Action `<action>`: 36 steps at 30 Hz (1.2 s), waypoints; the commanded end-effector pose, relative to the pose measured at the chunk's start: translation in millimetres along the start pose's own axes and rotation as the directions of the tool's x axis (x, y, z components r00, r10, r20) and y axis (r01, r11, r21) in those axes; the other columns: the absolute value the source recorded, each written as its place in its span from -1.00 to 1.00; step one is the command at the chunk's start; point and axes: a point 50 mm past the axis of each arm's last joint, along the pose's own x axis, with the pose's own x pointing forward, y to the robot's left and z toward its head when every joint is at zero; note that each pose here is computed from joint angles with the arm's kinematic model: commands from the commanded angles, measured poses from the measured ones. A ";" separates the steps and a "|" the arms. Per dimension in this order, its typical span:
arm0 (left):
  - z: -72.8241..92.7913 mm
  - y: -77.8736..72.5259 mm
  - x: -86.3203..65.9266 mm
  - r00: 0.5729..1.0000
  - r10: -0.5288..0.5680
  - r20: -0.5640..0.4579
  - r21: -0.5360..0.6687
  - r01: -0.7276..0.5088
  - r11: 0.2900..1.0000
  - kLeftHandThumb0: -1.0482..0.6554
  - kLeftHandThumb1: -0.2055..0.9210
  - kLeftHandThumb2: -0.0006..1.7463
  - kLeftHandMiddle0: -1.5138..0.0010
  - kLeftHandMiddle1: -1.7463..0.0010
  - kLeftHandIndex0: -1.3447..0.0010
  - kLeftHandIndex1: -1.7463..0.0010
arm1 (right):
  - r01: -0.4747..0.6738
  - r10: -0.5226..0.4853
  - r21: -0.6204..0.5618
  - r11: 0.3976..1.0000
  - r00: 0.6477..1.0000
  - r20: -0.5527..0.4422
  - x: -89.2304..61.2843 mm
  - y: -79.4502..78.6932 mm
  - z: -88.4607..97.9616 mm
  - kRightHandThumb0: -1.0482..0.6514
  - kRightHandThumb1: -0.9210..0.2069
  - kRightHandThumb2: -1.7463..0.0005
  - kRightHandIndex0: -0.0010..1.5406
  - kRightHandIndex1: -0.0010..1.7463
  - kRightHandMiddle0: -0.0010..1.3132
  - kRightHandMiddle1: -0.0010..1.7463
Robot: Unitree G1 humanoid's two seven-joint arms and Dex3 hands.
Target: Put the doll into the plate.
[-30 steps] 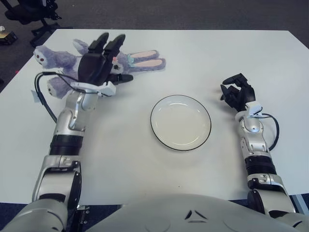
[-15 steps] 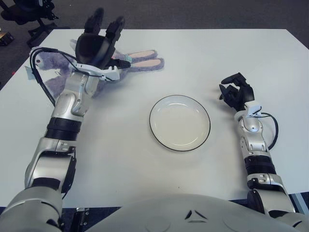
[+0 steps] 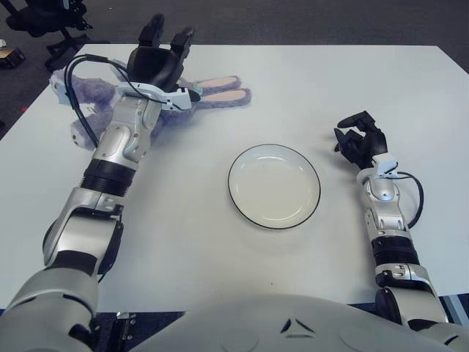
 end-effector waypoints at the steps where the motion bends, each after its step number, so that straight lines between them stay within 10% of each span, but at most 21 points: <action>1: -4.1 2.3 3.7 1.000 -0.020 0.002 0.036 0.020 0.999 -0.59 0.70 -1.00 1.00 1.00 0.72 0.99 | -0.007 0.007 0.000 1.000 0.992 -0.127 -16.8 4.6 -26.7 -0.18 -1.00 0.63 0.05 0.75 -0.38 0.75; 5: -4.3 2.1 4.3 1.000 -0.020 0.004 0.037 0.020 0.999 -0.58 0.70 -1.00 1.00 1.00 0.72 0.99 | -0.007 0.007 0.000 1.000 0.992 -0.127 -16.8 4.6 -26.7 -0.18 -1.00 0.63 0.05 0.75 -0.38 0.75; 14: -8.8 6.1 30.1 0.916 -0.399 0.040 -0.023 0.400 0.916 -0.67 0.74 -0.99 1.00 1.00 0.72 0.99 | -0.005 0.005 0.004 1.000 0.992 -0.126 -16.0 5.4 -26.2 -0.18 -1.00 0.63 0.04 0.74 -0.38 0.75; 36: -13.9 -0.5 32.0 0.844 -0.532 0.064 0.009 0.533 0.846 -0.76 0.81 -0.99 1.00 1.00 0.74 1.00 | -0.001 0.002 0.006 1.000 0.992 -0.125 -16.1 4.5 -24.9 -0.18 -1.00 0.64 0.04 0.72 -0.37 0.75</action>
